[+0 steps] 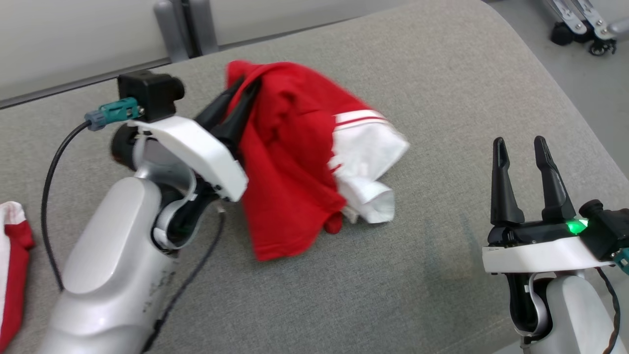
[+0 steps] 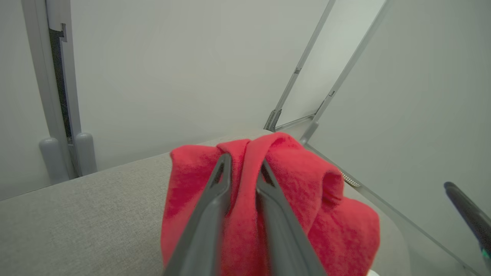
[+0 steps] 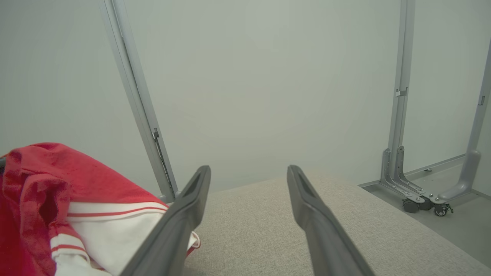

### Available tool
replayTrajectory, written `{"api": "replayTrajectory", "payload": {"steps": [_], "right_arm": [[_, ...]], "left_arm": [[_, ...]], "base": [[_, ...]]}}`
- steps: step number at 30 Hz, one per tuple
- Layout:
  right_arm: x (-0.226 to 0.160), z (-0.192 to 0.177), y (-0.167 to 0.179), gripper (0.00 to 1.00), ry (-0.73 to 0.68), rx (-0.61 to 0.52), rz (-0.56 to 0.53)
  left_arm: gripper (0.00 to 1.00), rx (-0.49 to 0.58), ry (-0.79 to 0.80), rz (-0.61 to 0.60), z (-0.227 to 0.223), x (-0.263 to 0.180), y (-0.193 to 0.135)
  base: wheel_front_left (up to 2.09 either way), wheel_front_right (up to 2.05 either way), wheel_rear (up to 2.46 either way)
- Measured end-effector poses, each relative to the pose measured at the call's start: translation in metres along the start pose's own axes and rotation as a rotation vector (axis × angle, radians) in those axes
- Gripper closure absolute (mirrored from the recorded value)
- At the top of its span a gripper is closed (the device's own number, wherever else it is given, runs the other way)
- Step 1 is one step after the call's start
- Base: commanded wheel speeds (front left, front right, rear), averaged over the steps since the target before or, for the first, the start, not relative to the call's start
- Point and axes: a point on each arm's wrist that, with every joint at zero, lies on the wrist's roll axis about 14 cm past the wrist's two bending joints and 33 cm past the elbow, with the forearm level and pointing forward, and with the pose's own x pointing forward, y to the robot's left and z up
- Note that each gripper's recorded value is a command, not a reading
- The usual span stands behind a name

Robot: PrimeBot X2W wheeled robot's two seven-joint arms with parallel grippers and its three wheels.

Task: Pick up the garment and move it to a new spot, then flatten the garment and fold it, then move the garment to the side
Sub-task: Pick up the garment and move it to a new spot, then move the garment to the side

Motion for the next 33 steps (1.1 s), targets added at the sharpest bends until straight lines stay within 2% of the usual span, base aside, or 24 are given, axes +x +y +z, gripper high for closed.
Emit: {"api": "replayTrajectory", "payload": {"steps": [2,4,8,13,22,25,33], "right_arm": [[-0.001,-0.005,-0.003,0.0,0.014,-0.001,-0.009],[0.0,-0.009,-0.003,0.0,0.026,-0.005,-0.01],[0.005,-0.015,0.007,0.0,0.04,-0.008,0.022],[0.012,-0.024,0.027,0.0,0.054,-0.012,0.081],[0.015,-0.042,0.065,0.0,0.093,-0.018,0.188],[0.013,-0.046,0.085,0.0,0.103,-0.013,0.24],[0.007,-0.055,0.111,0.0,0.132,-0.011,0.313]], "left_arm": [[0.0,0.102,0.058,0.063,-0.018,0.001,0.029],[0.0,0.178,0.015,0.11,-0.009,0.005,0.048],[0.0,0.18,-0.093,0.172,0.013,0.003,0.065],[0.0,0.214,-0.215,0.228,0.041,-0.024,0.081],[0.0,0.275,-0.274,0.401,0.028,-0.122,0.11],[0.0,0.26,-0.287,0.481,0.02,-0.158,0.114],[0.0,0.201,-0.407,0.587,0.013,-0.217,0.088]], "base": [[0.0,0.0,0.0],[0.0,0.0,0.0],[0.0,0.0,0.0],[0.0,0.0,0.0],[0.0,0.0,0.0],[0.0,0.0,0.0],[0.0,0.0,0.0]]}}
